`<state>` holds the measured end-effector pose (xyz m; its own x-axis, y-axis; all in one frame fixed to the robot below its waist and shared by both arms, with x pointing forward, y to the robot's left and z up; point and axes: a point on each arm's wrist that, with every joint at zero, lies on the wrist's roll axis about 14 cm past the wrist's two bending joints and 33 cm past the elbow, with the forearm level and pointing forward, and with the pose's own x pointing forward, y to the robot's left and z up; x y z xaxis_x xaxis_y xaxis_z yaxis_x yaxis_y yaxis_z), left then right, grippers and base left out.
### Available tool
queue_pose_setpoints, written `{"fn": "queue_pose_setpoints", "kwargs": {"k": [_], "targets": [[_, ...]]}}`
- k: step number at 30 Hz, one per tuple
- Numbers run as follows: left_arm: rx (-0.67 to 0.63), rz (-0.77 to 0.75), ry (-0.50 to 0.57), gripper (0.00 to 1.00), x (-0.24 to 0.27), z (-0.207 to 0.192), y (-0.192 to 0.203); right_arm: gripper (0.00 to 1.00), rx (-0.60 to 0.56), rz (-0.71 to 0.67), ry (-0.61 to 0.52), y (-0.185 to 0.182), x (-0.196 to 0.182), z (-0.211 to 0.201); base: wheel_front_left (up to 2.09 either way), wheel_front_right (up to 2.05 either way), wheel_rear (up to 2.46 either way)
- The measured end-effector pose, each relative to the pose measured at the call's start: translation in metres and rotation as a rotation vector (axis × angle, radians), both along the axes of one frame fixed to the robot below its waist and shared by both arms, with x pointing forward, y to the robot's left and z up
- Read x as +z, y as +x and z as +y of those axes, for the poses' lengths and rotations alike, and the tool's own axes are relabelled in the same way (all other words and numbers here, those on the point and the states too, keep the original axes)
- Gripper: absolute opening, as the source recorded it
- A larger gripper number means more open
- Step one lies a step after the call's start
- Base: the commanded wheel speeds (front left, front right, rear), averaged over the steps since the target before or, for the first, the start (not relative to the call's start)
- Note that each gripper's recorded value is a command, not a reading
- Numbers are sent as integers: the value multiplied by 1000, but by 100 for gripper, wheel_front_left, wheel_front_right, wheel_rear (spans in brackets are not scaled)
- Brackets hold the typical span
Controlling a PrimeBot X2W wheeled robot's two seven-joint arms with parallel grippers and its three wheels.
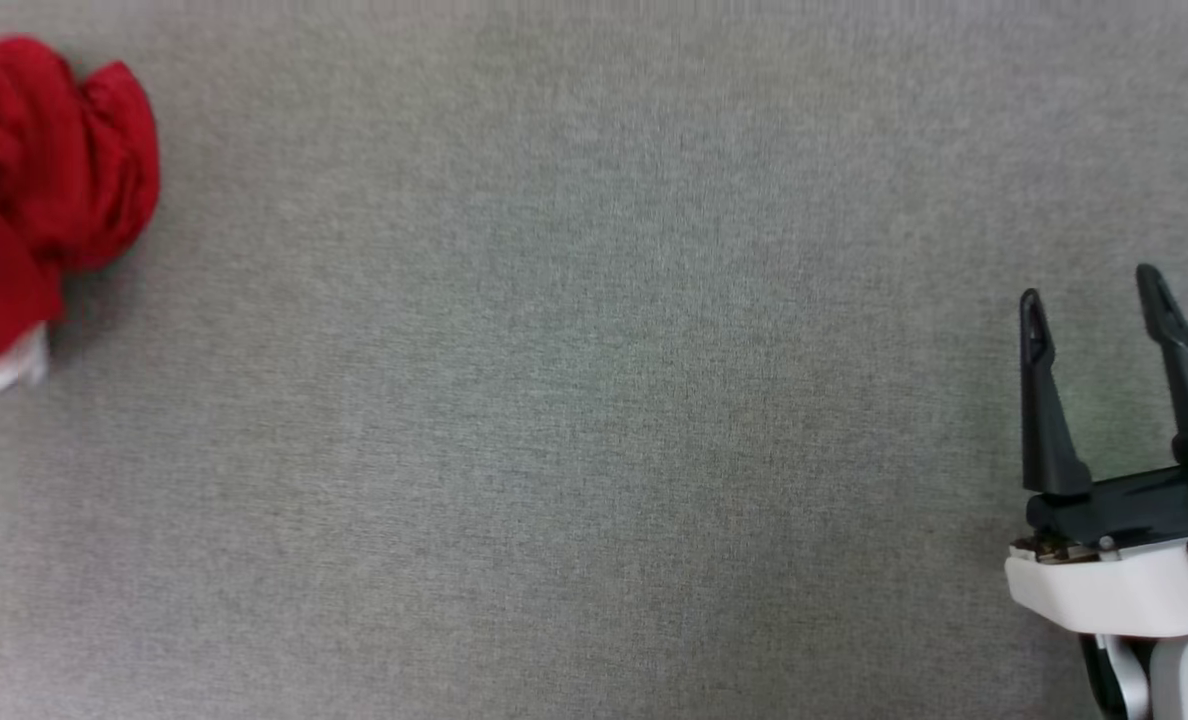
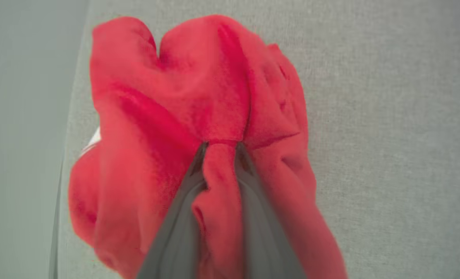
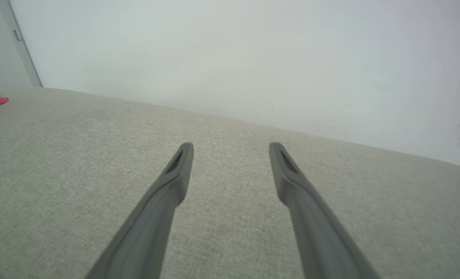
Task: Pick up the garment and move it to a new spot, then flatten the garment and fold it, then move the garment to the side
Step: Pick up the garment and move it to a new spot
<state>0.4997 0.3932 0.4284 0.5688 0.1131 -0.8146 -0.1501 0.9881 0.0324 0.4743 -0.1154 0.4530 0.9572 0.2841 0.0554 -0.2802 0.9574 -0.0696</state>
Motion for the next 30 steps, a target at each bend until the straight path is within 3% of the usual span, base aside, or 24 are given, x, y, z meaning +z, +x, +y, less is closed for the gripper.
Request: {"fn": "queue_pose_setpoints", "kwargs": {"k": [7, 14, 22, 30], "targets": [[-149, -242, 118, 0, 97, -14, 23, 100, -3, -53, 27, -14, 32, 3, 0, 0, 0], [-358, -421, 192, 0, 172, -70, 39, 100, -26, -104, 36, -29, 59, -4, 0, 0, 0], [-664, -545, 181, 0, 203, -184, 63, 100, -103, -125, 25, -43, 72, -30, 0, 0, 0], [-987, -604, 67, 0, 191, -313, 52, 100, -208, -127, 30, -64, 80, -66, 0, 0, 0]]}}
